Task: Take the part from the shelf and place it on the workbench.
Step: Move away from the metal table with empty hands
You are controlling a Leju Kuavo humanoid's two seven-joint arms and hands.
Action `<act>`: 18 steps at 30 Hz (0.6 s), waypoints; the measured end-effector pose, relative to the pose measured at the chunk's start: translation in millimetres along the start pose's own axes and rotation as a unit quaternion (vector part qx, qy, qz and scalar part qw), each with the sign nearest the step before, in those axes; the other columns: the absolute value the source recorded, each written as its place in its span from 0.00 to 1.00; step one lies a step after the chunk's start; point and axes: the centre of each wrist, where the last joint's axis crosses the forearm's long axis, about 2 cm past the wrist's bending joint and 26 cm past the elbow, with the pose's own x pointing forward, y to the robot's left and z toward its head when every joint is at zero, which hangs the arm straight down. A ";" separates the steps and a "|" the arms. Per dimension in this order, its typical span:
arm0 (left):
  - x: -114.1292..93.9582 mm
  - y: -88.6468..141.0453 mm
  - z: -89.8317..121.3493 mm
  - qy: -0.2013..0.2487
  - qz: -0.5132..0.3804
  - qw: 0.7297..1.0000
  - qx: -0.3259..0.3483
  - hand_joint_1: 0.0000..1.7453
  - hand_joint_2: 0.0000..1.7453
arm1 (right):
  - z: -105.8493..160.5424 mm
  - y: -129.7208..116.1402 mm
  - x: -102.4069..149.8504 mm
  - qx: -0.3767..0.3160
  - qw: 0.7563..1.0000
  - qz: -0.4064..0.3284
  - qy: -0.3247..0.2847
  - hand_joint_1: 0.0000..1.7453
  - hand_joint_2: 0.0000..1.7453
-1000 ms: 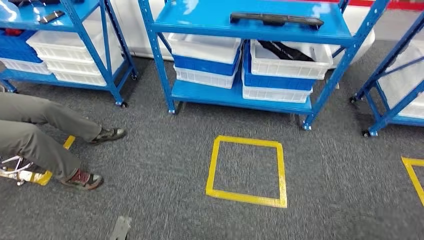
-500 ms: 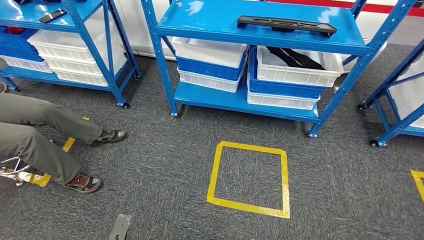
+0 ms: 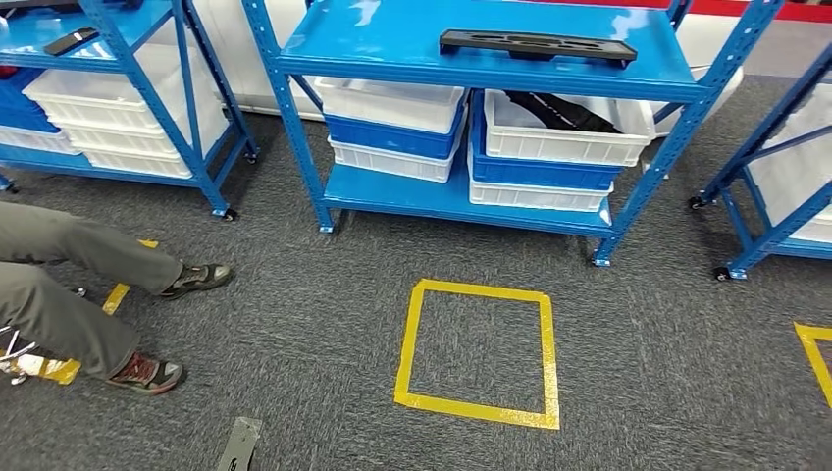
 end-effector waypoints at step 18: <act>1.6 -2.6 0.0 -0.001 0.006 1.000 0.001 0.00 0.00 | -1.7 -6.7 2.4 0.002 1.000 0.009 -0.001 0.00 0.00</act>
